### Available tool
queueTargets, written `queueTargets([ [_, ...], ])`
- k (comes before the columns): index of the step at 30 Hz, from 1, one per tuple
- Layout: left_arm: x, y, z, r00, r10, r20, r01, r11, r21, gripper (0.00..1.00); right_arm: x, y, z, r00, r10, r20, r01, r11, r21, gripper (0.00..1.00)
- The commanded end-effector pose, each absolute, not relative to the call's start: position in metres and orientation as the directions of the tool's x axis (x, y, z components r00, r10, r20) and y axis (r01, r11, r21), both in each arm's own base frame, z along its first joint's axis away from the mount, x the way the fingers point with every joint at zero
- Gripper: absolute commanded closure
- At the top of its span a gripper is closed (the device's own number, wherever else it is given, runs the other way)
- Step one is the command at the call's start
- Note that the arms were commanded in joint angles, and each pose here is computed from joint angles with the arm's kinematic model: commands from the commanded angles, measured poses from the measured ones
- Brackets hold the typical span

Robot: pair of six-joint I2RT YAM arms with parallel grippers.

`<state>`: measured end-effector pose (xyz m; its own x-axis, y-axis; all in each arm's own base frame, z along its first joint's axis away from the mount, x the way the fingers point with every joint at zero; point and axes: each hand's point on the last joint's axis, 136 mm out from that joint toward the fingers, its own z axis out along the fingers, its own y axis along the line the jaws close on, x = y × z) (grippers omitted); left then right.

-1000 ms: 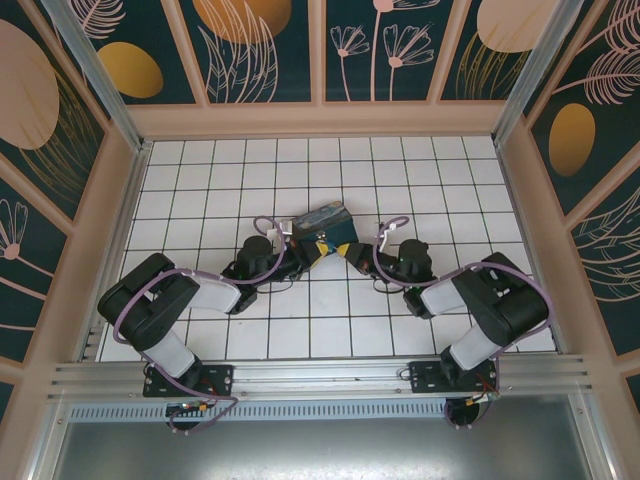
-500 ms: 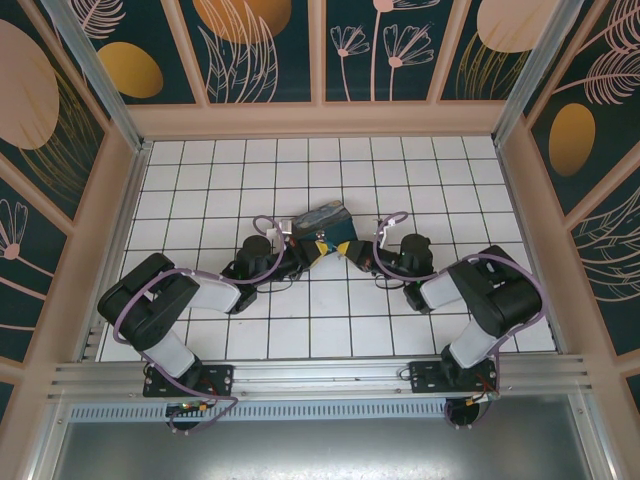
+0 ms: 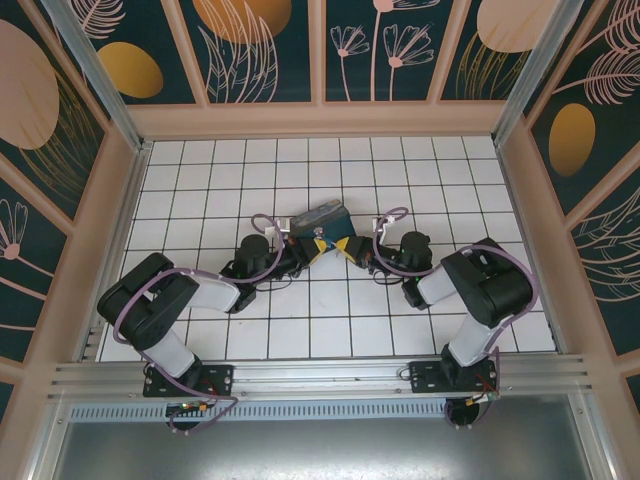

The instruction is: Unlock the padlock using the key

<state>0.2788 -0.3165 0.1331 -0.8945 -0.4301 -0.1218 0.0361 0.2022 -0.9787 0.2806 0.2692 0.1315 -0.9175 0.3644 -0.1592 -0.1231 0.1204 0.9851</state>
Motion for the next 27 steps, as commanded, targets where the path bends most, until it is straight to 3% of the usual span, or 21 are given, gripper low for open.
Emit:
queueTargets([
  [1,0.245,-0.341,0.171,-0.949,-0.255,-0.185,0.165,0.097,-0.982,1.00,0.286,0.281,0.171,-0.911,0.346,-0.224,-0.231,0.021,0.973,1.00],
  [7,0.245,-0.341,0.168,-0.950,-0.253,-0.185,0.163,0.107,-0.981,1.00,0.291,0.278,0.171,-0.910,0.344,-0.232,-0.231,0.046,0.972,1.00],
  [17,0.245,-0.341,0.164,-0.951,-0.248,-0.186,0.162,0.117,-0.980,1.00,0.293,0.282,0.154,-0.904,0.256,-0.342,-0.284,0.237,0.929,1.00],
  [27,0.246,-0.340,0.157,-0.950,-0.251,-0.183,0.153,0.134,-0.979,1.00,0.289,0.283,0.150,-0.920,0.236,-0.313,-0.266,0.212,0.940,1.00],
])
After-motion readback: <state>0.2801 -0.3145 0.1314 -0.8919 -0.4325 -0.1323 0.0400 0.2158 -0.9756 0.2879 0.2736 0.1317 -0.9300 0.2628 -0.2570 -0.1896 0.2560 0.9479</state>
